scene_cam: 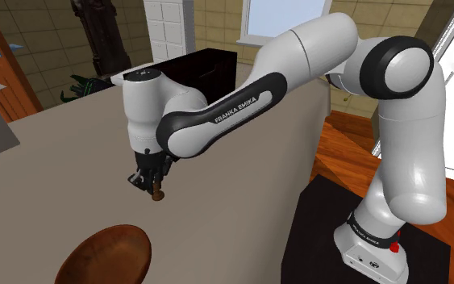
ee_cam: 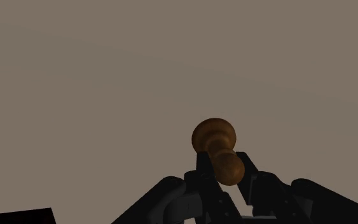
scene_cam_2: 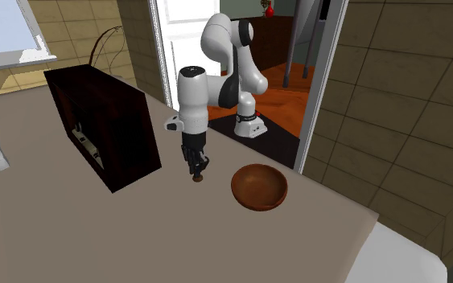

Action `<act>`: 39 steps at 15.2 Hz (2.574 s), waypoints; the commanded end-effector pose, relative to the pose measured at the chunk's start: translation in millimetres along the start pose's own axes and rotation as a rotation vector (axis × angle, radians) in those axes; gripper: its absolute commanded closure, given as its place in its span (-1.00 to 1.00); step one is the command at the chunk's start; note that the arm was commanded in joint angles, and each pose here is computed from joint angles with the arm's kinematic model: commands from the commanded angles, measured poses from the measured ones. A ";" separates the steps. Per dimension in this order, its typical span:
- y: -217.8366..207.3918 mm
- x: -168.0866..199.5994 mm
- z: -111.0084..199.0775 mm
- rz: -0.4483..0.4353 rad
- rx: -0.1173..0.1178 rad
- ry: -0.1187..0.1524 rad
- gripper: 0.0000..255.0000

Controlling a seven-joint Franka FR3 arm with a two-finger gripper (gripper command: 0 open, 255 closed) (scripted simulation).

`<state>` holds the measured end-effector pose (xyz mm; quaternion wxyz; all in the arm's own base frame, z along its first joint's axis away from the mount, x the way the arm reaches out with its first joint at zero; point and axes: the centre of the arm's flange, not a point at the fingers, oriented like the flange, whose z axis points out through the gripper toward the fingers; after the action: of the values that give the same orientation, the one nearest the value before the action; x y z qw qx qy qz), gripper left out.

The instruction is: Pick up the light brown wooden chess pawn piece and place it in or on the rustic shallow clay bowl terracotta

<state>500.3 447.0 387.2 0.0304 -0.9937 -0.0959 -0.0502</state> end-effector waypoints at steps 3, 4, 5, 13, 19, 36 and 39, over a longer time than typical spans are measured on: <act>-0.2 -0.1 0.1 0.000 0.000 0.000 1.00; -0.1 0.0 0.0 0.000 0.000 0.000 1.00; -0.1 -0.1 0.0 0.000 0.000 0.000 1.00; -2.0 3.8 -36.6 0.000 0.000 0.000 1.00; -3.6 7.1 -68.0 0.000 0.000 0.000 1.00; -19.6 9.9 -149.4 0.000 0.000 0.000 1.00; -55.1 -7.4 -151.4 0.000 0.000 0.000 1.00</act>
<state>476.2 480.1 538.6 0.0304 -0.9936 -0.0966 -0.0501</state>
